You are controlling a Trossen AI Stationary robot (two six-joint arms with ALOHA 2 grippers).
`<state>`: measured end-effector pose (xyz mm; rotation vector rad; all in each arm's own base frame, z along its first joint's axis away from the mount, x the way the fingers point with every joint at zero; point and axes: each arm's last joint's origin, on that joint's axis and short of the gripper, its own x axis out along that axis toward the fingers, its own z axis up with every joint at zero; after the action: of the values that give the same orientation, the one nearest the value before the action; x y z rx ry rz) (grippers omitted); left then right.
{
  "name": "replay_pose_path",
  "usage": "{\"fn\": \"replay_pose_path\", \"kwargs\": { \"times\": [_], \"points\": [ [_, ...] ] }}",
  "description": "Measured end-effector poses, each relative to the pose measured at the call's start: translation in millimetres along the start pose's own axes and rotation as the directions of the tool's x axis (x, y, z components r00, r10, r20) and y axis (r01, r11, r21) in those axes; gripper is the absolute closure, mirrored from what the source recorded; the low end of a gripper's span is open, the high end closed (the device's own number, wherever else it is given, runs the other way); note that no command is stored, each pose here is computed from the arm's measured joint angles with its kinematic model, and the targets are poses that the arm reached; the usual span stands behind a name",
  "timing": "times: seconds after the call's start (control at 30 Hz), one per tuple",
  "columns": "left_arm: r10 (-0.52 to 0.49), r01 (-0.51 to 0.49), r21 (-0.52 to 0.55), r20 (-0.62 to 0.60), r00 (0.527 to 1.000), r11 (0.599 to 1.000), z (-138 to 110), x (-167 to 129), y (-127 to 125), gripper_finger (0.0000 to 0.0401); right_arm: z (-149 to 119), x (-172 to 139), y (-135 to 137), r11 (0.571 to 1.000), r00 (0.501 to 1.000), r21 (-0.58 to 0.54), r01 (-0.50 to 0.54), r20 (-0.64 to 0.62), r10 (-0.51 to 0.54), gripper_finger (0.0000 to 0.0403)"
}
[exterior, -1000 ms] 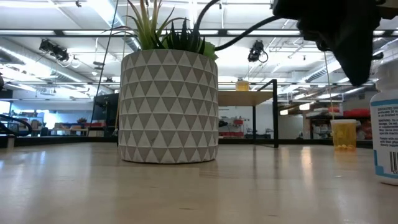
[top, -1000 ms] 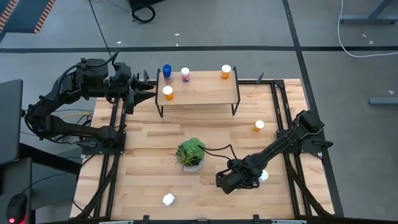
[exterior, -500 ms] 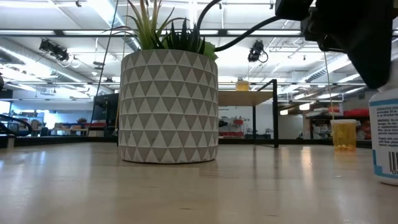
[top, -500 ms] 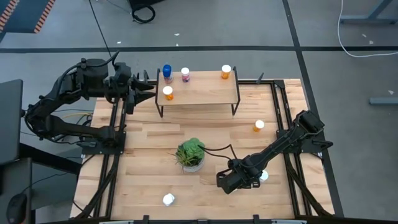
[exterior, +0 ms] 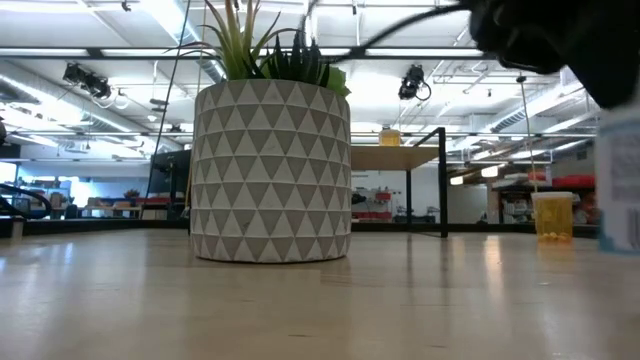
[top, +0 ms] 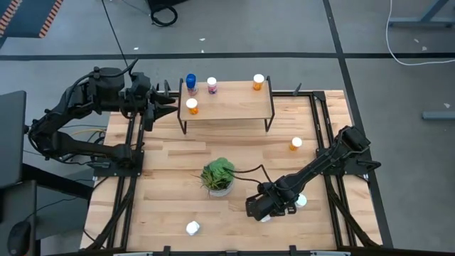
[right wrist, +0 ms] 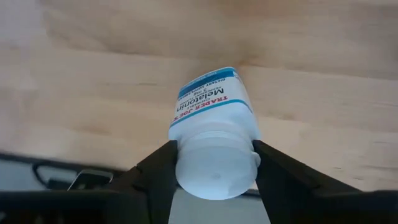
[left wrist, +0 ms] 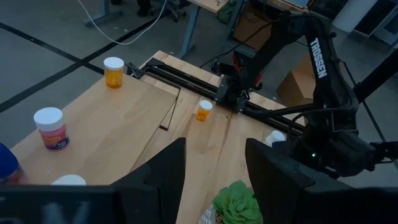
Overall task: Pick and place medicine bottles onto shelf by color
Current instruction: Put the middle white pill bottle on the shelf
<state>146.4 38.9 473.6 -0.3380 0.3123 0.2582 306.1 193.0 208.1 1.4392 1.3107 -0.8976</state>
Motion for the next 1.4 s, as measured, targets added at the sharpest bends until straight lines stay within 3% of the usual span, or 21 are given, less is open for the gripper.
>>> {"fn": "replay_pose_path", "kwargs": {
  "times": [0.23,0.5,0.73,0.97,1.17,1.4],
  "points": [
    [0.000,0.000,0.000,0.000,1.000,1.000,0.0,0.0,0.0,0.0228,23.5,-28.4,24.2,0.993,1.000,-0.120,-0.008,-0.018,0.006,0.0204],
    [0.000,0.000,-0.019,0.001,1.000,1.000,0.1,0.0,0.0,0.0228,76.7,-97.4,39.2,0.944,0.987,-0.295,0.146,0.106,-0.119,0.0204],
    [0.001,-0.001,-0.020,0.002,1.000,1.000,0.2,0.0,0.0,0.0229,134.5,-147.0,50.6,0.902,0.974,-0.407,0.148,0.217,-0.062,0.0204],
    [0.001,-0.001,-0.069,0.004,1.000,0.998,0.3,0.0,0.0,0.0229,193.6,-166.5,46.5,0.871,0.972,-0.461,0.166,0.227,-0.065,0.0204],
    [0.018,-0.017,-0.104,0.009,1.000,0.994,0.5,0.0,0.5,0.0228,211.0,-204.5,42.1,0.815,0.954,-0.547,0.191,0.298,-0.023,0.0205],
    [0.093,-0.088,-0.132,0.031,0.995,0.987,1.1,-0.1,2.7,0.0229,239.2,-238.4,31.9,0.812,0.934,-0.552,0.188,0.356,0.026,0.0205]
  ]
}}
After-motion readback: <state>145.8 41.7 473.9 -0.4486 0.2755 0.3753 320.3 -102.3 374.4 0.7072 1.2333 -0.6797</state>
